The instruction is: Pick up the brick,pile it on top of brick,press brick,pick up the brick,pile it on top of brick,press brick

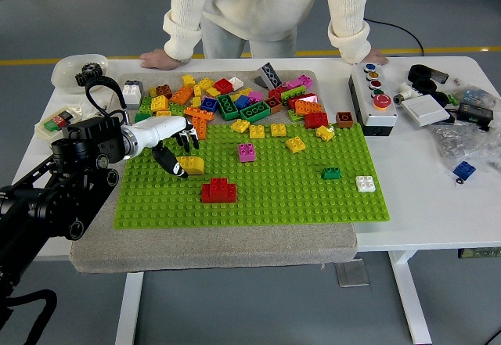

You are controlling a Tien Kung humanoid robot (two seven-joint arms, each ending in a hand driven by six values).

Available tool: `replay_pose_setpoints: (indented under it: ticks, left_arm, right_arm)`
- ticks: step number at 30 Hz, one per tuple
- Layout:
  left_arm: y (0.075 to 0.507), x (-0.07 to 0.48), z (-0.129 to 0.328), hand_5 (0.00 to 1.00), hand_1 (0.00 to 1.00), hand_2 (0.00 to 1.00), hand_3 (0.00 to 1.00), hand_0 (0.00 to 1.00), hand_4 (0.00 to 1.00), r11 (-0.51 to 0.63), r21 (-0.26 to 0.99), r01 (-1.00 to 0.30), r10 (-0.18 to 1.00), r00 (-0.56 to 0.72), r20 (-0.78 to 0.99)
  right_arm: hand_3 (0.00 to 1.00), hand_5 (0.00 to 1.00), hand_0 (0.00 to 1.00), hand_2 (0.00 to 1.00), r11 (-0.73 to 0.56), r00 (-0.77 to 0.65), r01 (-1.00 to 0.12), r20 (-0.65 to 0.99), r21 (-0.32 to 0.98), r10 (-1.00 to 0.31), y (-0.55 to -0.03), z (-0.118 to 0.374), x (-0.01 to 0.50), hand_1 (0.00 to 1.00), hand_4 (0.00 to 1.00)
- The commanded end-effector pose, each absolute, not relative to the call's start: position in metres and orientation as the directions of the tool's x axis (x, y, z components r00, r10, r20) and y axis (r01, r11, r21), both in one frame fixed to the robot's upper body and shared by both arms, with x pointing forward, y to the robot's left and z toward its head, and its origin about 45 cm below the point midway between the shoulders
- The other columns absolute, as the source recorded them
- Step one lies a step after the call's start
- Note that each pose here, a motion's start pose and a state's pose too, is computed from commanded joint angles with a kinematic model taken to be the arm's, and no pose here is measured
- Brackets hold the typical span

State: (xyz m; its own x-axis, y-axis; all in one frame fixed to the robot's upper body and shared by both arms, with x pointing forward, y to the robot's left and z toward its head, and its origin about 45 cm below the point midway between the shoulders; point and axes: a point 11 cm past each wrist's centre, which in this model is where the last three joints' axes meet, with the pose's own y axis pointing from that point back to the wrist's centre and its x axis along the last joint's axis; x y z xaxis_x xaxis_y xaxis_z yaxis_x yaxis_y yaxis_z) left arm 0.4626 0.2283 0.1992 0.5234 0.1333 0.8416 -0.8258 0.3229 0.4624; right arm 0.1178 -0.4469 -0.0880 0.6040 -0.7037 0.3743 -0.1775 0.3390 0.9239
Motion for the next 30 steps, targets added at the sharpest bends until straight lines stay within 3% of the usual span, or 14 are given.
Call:
replay_pose_setpoints:
  ticks: [30]
  left_arm:
    - [0.2229,0.4600,0.1920,0.019,0.535,0.496,0.512,0.617,0.886,0.318,0.466,-0.826,0.102,0.518,0.849]
  right_arm:
    - [0.593,0.337,0.740,0.722,0.339,0.607,-0.174,0.372,0.924,-0.702,-0.4473,-0.0883,0.1160,0.654,0.819]
